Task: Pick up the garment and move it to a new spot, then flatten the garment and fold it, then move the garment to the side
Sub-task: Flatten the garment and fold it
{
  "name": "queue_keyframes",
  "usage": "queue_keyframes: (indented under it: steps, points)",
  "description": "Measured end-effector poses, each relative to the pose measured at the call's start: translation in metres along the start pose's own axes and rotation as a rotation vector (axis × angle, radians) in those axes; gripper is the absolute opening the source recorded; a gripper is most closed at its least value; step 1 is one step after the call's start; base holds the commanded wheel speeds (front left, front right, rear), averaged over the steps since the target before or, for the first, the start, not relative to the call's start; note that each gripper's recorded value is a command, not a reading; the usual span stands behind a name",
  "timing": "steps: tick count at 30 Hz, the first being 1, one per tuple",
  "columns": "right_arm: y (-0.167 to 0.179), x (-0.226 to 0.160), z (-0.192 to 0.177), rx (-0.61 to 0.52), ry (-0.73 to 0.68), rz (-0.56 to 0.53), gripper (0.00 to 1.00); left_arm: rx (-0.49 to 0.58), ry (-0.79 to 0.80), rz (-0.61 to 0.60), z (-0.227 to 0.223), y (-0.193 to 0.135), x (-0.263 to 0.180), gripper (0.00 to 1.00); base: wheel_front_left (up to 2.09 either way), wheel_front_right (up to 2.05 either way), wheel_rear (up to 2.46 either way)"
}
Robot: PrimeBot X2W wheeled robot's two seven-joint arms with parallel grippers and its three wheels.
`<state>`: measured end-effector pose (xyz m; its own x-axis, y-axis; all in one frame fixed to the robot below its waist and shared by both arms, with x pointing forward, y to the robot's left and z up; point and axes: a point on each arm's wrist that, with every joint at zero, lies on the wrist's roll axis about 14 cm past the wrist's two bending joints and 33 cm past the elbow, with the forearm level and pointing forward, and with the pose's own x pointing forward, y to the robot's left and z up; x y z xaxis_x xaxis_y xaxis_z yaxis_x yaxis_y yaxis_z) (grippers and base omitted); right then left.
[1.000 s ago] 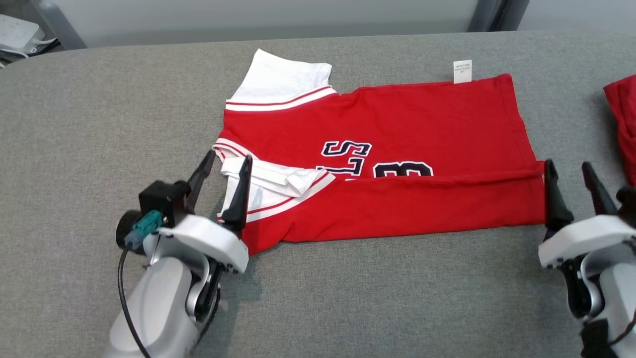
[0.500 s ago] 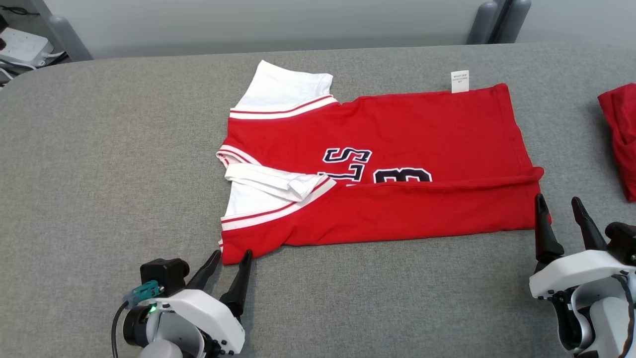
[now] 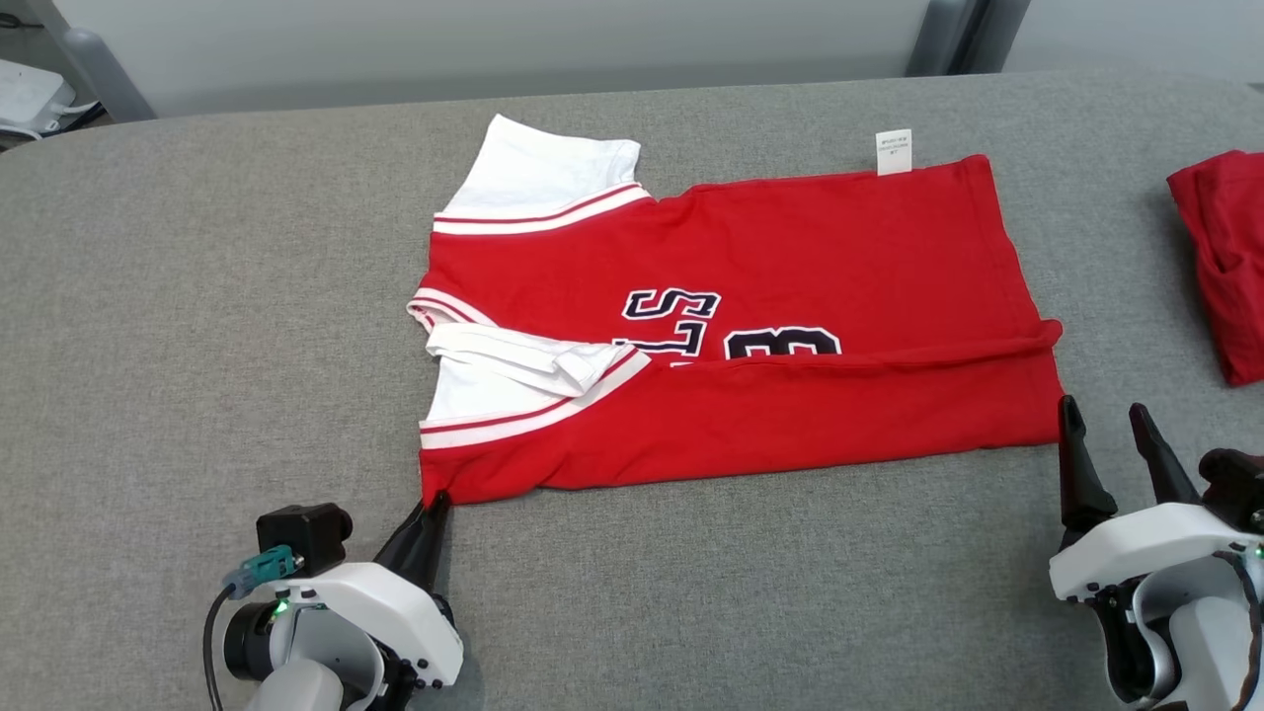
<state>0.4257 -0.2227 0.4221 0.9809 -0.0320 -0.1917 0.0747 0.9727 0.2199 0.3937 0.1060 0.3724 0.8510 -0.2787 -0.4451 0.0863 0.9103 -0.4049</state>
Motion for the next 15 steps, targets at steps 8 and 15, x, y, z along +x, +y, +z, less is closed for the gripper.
queue_keyframes:
  steps: [8, 15]
  points:
    - [-0.005, -0.002, -0.035, 0.083, 0.121, -0.035, 1.00, 0.006, -0.001, -0.014, -0.004, 0.000, 0.003, 0.00, 0.00, 0.00, 0.00]
    - [0.002, 0.023, -0.036, 0.173, 0.148, -0.048, 1.00, 0.011, -0.015, -0.007, 0.001, 0.006, 0.004, 0.00, 0.00, 0.00, 0.00]
